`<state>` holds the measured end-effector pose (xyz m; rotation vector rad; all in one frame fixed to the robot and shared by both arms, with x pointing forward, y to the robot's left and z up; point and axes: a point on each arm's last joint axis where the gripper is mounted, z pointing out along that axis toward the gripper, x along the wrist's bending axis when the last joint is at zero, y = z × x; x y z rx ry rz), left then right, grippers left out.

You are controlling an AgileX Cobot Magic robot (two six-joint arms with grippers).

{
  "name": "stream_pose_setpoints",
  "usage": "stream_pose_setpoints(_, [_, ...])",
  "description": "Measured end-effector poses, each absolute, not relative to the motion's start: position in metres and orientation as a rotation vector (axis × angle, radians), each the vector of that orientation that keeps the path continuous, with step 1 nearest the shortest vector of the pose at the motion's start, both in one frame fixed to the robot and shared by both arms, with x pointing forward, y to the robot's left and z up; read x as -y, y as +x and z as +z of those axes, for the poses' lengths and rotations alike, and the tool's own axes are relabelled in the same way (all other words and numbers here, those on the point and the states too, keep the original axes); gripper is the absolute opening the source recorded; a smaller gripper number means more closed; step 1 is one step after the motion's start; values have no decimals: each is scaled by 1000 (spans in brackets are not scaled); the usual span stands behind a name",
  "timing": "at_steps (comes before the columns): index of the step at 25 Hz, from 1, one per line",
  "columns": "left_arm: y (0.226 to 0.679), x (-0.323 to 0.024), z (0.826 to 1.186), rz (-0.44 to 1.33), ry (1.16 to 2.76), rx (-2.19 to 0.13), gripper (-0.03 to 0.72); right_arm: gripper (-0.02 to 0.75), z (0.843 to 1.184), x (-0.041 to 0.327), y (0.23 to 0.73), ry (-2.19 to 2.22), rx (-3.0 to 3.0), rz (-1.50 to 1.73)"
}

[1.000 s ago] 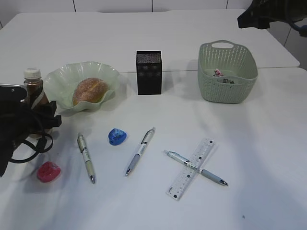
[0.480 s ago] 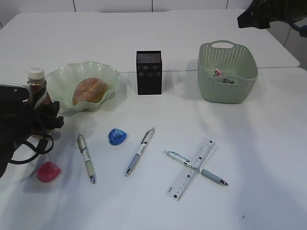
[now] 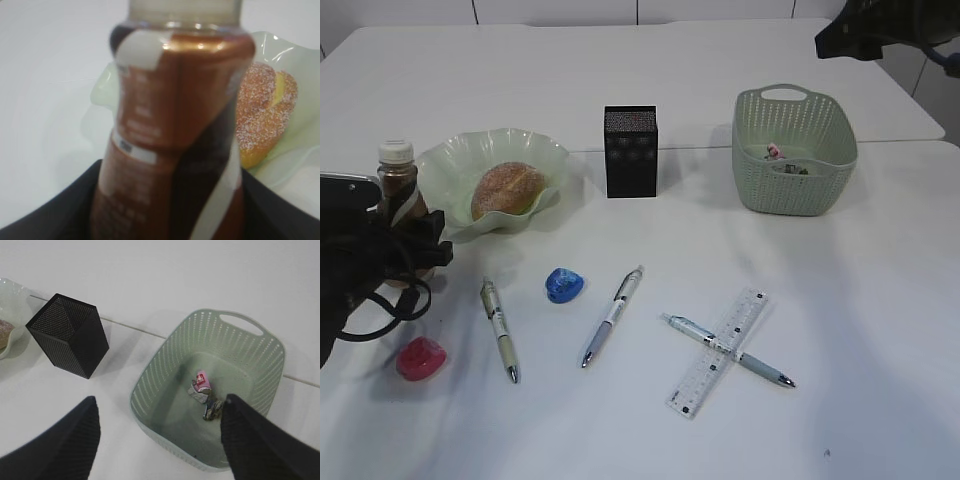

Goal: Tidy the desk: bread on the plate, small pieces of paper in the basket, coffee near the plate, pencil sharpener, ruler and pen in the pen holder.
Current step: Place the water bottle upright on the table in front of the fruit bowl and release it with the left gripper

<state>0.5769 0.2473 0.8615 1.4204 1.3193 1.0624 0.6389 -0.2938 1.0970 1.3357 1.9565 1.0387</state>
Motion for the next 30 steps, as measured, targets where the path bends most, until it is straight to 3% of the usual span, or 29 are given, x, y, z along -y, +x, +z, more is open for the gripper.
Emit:
stream_pose_setpoints(23, [577,-245,862,1051,1436,-1296,472,585,1097,294,639,1335,-1954,1040])
stream_pose_setpoints(30, [577,-244,867,1059,1424,-1259,531,585,1097,294,639,1332,-1953,1038])
